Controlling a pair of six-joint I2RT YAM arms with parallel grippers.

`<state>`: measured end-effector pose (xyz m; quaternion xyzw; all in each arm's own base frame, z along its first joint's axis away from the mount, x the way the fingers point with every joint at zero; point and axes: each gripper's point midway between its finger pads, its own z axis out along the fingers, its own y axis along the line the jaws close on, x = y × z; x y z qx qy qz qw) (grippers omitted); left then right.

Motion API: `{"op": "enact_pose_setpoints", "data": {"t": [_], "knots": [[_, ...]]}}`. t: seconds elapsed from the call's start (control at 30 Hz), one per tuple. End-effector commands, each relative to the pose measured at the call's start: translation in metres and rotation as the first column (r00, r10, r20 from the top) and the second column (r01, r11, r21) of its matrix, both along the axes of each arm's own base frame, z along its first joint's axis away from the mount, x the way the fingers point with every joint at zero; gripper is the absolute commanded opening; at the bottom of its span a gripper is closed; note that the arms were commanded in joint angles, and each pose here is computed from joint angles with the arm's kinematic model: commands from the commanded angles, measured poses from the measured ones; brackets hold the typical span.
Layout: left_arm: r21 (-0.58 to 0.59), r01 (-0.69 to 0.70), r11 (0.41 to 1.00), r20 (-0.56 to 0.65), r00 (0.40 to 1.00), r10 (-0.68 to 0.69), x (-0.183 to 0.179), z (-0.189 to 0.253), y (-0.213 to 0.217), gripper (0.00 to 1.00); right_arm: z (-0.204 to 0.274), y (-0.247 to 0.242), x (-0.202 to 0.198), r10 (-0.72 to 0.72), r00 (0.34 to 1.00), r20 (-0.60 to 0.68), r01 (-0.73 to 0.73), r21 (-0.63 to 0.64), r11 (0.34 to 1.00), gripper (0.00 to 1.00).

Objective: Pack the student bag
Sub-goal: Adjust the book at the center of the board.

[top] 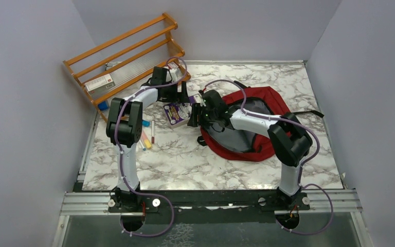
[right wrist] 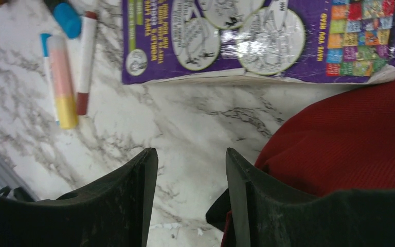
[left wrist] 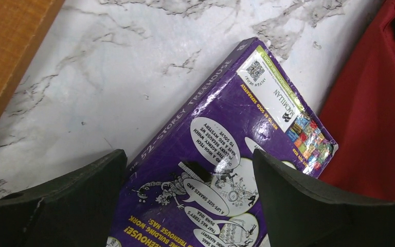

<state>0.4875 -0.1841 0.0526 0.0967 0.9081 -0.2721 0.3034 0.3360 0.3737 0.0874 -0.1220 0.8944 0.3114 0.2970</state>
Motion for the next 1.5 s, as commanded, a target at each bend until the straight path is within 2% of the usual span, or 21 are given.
{"op": "enact_pose_setpoints", "data": {"t": [0.0,0.2,0.5,0.6,0.83,1.03,1.2,1.47], "knots": [[0.017,0.019,1.0,-0.06,0.998,-0.018,-0.019,-0.008,-0.008,0.92,-0.025,-0.009,0.017,-0.134,0.991,-0.005,0.133,-0.073,0.988,0.57],[0.026,0.017,1.0,-0.145,0.989,-0.013,-0.05,-0.012,-0.002,0.89,-0.038,-0.021,0.02,-0.202,0.979,-0.008,0.2,-0.103,0.974,0.59],[0.016,0.022,1.0,-0.208,0.978,-0.019,-0.106,-0.013,0.006,0.73,-0.052,-0.036,0.022,-0.241,0.966,-0.092,0.235,-0.07,0.969,0.59],[0.035,0.003,0.999,-0.22,0.976,0.005,-0.125,-0.013,0.014,0.71,-0.054,-0.041,0.023,-0.253,0.961,-0.111,0.247,-0.063,0.967,0.59],[-0.029,0.002,1.0,-0.217,0.976,-0.008,-0.164,-0.003,0.006,0.7,-0.06,-0.034,0.017,-0.2,0.964,-0.173,0.2,-0.016,0.98,0.6],[-0.069,0.05,0.996,-0.208,0.976,-0.063,-0.194,0.003,-0.021,0.67,-0.06,-0.021,0.018,-0.137,0.972,-0.192,0.142,0.015,0.99,0.6],[-0.059,0.036,0.998,-0.195,0.98,-0.046,-0.205,0.003,-0.024,0.68,-0.068,-0.017,0.016,-0.09,0.974,-0.208,0.09,-0.009,0.996,0.59],[-0.018,-0.125,0.992,-0.157,0.98,0.12,-0.189,0.011,0.001,0.86,-0.088,-0.049,0.017,-0.15,0.975,-0.162,0.119,-0.186,0.975,0.6]]}}
